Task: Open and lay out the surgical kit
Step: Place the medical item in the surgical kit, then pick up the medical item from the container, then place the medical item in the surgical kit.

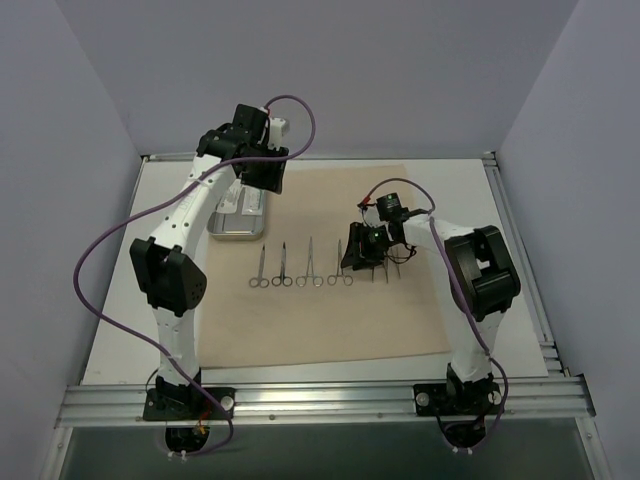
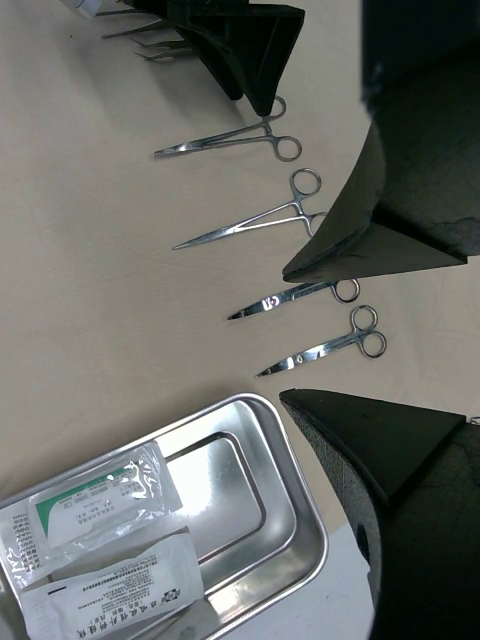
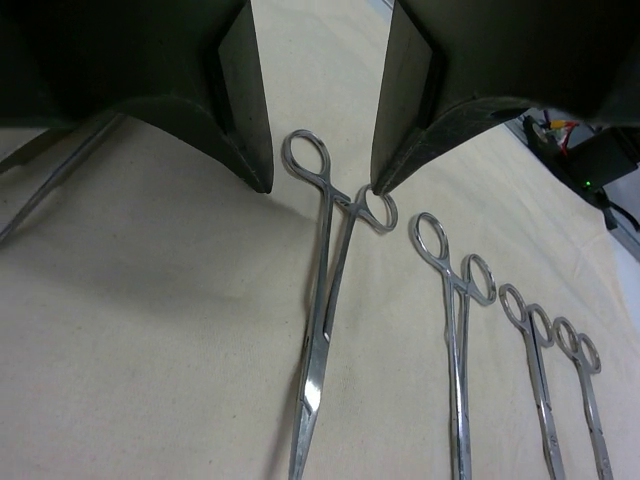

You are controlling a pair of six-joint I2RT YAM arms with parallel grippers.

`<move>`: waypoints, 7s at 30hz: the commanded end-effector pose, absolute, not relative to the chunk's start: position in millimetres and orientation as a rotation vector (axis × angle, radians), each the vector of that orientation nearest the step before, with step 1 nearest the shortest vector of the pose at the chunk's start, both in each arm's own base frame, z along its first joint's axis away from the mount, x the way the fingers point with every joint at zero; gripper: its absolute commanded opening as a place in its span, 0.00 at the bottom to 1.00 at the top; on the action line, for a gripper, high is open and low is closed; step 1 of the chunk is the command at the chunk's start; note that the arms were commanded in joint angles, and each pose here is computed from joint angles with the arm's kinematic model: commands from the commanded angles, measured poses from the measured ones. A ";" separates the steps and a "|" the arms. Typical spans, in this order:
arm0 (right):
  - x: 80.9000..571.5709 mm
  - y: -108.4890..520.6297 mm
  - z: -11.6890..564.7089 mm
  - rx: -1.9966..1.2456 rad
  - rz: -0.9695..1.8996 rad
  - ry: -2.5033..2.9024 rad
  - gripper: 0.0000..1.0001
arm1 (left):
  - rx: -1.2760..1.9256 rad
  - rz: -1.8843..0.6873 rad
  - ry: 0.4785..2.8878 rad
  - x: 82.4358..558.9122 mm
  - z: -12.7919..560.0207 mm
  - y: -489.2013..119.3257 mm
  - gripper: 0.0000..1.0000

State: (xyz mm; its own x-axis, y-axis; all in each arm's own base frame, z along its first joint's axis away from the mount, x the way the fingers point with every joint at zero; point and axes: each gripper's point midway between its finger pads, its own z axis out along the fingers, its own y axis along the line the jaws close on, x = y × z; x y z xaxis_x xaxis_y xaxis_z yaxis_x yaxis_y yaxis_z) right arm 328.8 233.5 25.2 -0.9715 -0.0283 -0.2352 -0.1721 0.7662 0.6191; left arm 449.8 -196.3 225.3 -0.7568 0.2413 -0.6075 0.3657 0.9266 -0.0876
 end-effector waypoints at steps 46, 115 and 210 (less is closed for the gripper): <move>360.2 217.0 100.7 -0.140 0.662 2.659 0.42 | 0.366 0.472 2.481 602.5 59.1 -53.0 0.55; 357.8 237.8 330.2 -1.048 0.771 1.550 0.67 | 1.313 -0.984 1.876 315.1 356.0 -283.3 0.02; 507.2 161.6 31.0 0.096 0.998 2.538 0.38 | 0.599 -0.308 2.262 433.6 304.7 -192.9 0.94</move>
State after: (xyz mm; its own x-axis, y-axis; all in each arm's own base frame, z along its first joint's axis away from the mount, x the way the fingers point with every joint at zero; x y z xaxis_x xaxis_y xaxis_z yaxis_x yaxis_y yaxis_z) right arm 507.9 175.5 34.8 -0.9062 0.2289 -0.3556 -0.1055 0.6919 0.7142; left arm 433.3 -199.0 276.3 -0.6509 0.3532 -0.6720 0.5258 0.8482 -0.0634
